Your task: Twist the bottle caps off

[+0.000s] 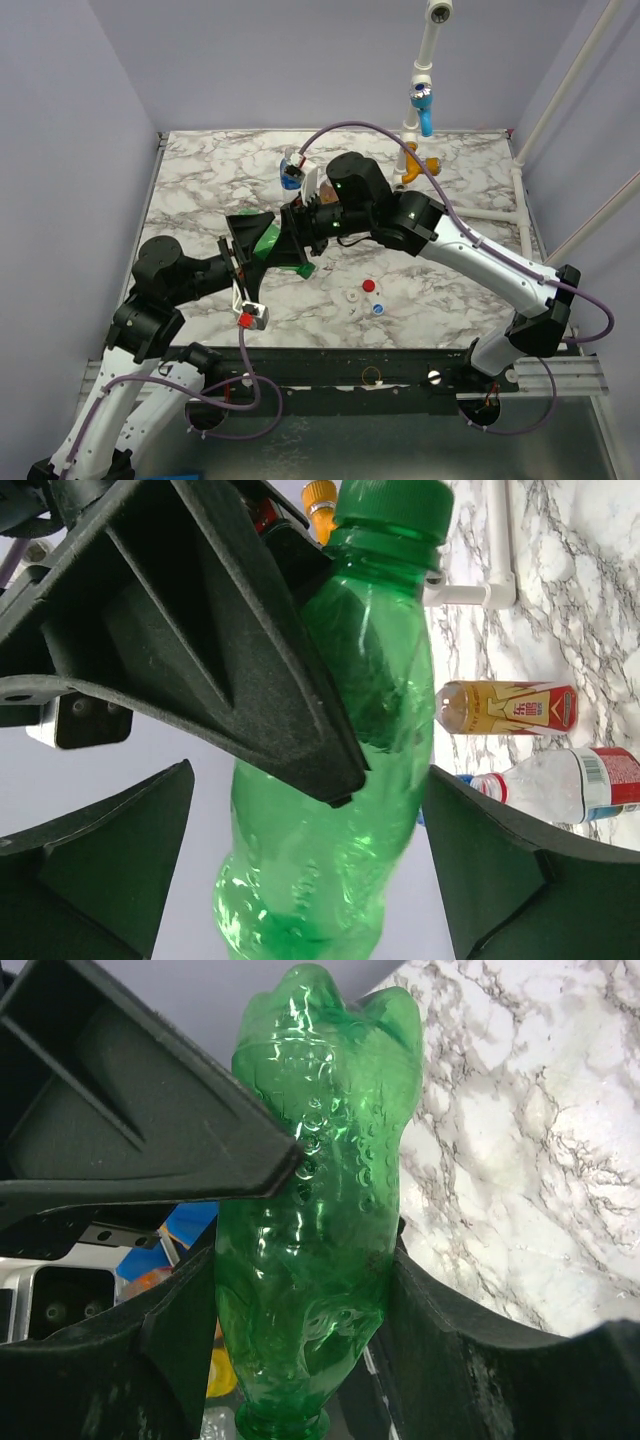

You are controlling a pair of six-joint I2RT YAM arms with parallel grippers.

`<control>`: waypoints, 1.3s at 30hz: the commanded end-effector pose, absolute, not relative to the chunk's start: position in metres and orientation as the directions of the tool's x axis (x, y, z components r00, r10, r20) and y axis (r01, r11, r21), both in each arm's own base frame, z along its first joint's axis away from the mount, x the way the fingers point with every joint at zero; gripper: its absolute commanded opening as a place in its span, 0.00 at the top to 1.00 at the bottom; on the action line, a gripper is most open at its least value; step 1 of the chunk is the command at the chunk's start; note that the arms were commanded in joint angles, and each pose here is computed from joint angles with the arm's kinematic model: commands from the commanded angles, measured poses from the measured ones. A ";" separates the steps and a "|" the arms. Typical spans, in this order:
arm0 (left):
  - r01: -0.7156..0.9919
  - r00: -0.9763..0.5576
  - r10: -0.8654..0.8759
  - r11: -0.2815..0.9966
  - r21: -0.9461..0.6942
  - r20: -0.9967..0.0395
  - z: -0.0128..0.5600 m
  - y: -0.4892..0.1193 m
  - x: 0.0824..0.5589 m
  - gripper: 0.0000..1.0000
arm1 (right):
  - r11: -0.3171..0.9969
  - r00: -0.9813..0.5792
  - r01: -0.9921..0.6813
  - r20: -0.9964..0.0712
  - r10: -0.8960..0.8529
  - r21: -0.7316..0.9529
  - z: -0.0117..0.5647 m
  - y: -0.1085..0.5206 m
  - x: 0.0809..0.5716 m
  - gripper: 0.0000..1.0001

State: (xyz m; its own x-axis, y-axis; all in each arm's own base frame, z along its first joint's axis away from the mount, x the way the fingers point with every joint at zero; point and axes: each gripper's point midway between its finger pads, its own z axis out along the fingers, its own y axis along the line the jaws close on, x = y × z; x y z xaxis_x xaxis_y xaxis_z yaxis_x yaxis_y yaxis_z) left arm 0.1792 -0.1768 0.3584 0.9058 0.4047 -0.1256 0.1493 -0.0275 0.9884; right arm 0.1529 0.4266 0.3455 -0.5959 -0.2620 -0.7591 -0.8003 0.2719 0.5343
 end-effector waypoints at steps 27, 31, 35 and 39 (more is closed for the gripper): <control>0.479 0.694 0.483 0.244 0.843 -0.534 0.373 -0.164 0.203 0.85 | 0.542 -0.303 -0.786 -0.950 0.080 0.296 0.459 0.367 0.208 0.00; 0.620 0.532 0.414 0.404 0.673 -0.739 0.378 -0.164 0.207 0.89 | 0.543 -0.252 -0.776 -0.947 0.200 0.322 0.481 0.355 0.209 0.00; 0.693 0.371 0.286 0.549 0.468 -0.884 0.388 -0.167 0.213 0.93 | 0.519 -0.229 -0.781 -0.933 0.277 0.346 0.492 0.357 0.211 0.00; 0.708 0.260 0.138 0.646 0.286 -0.956 0.402 -0.169 0.220 0.95 | 0.493 -0.215 -0.790 -0.918 0.333 0.364 0.501 0.370 0.217 0.05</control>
State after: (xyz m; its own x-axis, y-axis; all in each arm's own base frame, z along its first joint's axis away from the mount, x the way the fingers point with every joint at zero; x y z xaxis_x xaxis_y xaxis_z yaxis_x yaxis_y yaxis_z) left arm 0.2132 -0.1696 0.3749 0.4493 0.3610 -0.8172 0.6754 0.4616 0.5752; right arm 0.2010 0.3527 0.4978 -0.2360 0.2644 -0.9351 -0.8010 0.4920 0.3412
